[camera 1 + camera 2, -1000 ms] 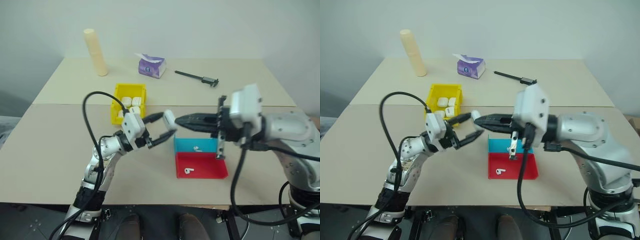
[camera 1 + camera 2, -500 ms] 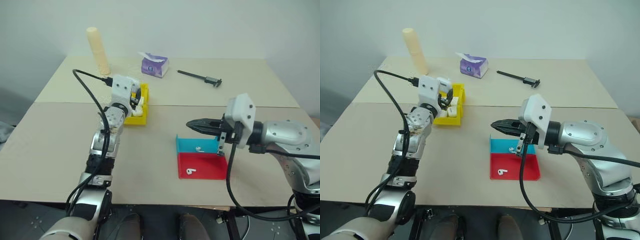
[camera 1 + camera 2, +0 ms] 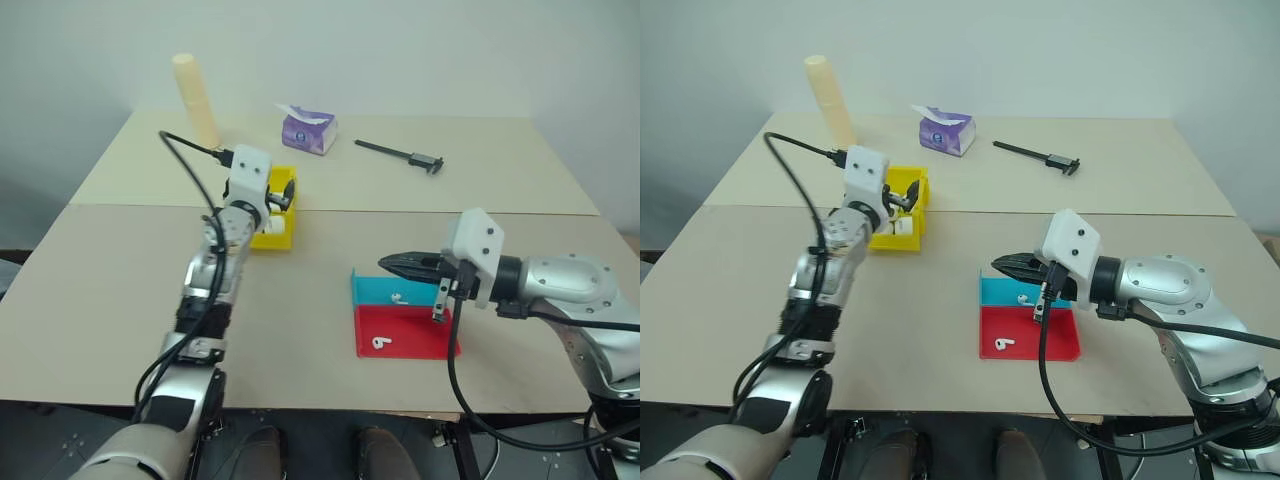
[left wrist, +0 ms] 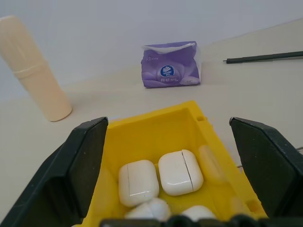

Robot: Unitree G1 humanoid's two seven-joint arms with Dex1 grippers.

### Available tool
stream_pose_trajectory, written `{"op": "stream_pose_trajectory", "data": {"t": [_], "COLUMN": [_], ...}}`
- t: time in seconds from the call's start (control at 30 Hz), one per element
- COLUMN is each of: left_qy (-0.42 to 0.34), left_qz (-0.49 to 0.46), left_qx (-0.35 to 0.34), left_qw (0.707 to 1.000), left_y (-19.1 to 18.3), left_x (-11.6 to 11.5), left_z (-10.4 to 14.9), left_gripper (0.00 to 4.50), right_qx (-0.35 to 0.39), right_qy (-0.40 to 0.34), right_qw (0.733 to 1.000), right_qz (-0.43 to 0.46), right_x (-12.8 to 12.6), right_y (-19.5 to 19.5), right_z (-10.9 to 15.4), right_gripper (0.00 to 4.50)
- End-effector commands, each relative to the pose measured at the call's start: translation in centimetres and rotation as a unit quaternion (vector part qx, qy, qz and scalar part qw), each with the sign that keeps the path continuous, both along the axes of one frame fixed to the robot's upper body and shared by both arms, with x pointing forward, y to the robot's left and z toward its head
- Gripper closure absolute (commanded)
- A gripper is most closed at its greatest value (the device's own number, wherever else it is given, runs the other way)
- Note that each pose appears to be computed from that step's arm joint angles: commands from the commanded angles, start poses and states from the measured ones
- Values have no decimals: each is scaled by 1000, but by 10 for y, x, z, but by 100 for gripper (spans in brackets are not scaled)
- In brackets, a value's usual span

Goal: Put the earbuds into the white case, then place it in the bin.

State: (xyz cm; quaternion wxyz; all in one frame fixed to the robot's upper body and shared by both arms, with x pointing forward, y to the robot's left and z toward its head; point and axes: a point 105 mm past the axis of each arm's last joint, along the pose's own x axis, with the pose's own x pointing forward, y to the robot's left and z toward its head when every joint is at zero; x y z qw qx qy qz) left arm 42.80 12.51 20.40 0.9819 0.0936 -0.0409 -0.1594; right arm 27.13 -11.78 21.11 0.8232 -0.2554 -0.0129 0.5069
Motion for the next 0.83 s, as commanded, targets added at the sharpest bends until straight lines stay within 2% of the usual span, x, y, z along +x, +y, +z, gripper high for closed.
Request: {"op": "stream_pose_trajectory", "data": {"t": [0.03,0.1,0.23,0.47,0.63,0.83], "left_qy": [-19,-11,20,75,103,93], "left_qz": [-134,-156,-210,-273,-284,-291], "left_qx": [-70,-55,3,60,90,87], "left_qw": [988,986,978,957,949,948], "left_y": [-2,1,20,49,65,66], "left_x": [-33,-46,-90,-151,-176,-186], "left_z": [17,12,0,-7,-12,-7], "left_gripper": [3,3,3,3,3,3], "right_qx": [-25,-41,-87,-141,-170,-182], "right_qy": [-35,-36,-24,-27,-41,-38], "right_qw": [999,998,996,990,984,982], "right_qz": [-3,-7,0,13,33,39], "right_x": [-2,-1,-3,-3,-7,-7], "right_y": [-13,-21,-49,-88,-102,-107], "right_z": [9,7,7,13,14,11], "right_gripper": [450,450,450,450,450,450]}}
